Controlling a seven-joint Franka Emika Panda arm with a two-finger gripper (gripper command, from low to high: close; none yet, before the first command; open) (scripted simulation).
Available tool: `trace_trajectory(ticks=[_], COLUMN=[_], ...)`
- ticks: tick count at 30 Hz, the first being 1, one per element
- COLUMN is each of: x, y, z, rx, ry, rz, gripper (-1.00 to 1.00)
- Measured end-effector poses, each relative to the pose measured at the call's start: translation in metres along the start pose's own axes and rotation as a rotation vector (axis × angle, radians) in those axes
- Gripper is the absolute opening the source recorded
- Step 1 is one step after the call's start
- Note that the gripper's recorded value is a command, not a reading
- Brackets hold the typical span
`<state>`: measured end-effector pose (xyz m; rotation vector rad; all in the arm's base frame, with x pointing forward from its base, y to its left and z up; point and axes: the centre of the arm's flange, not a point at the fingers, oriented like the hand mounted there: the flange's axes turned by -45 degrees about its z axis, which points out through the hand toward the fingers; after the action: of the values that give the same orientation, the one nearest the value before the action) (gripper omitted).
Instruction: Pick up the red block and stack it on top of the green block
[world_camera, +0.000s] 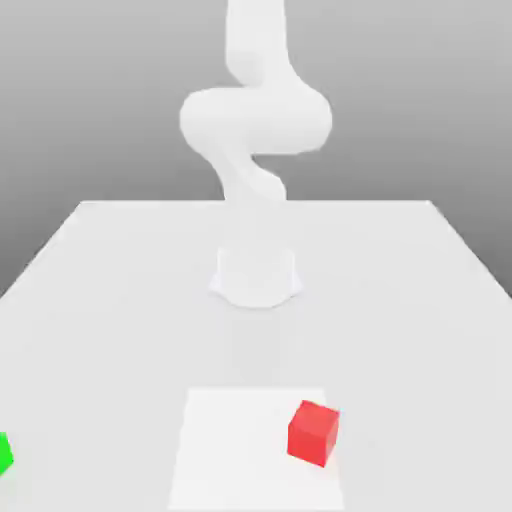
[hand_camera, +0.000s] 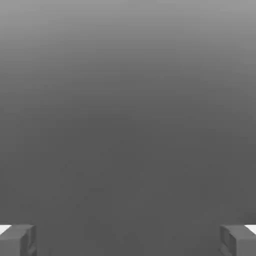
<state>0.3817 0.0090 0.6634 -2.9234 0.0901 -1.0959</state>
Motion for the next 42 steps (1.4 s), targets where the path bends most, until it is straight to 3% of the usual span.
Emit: trace_trajectory(ticks=[11, 21, 26, 27, 34, 39, 42], x=[-0.100, -0.266, -0.310, -0.318, -0.319, -0.288, -0.257], y=[-0.030, -0.048, -0.047, -0.046, -0.046, -0.048, -0.004], z=[0.230, 0.356, 0.397, 0.405, 0.407, 0.372, 0.375], rx=[-0.065, -0.169, -0.180, -0.181, -0.180, -0.181, -0.240], ry=[-0.363, -0.674, -0.698, -0.698, -0.697, -0.697, -0.686], rz=[0.200, 0.361, 0.377, 0.377, 0.378, 0.378, 0.550], gripper=[0.00, 0.00, 0.00, -1.00, -1.00, -1.00, -1.00])
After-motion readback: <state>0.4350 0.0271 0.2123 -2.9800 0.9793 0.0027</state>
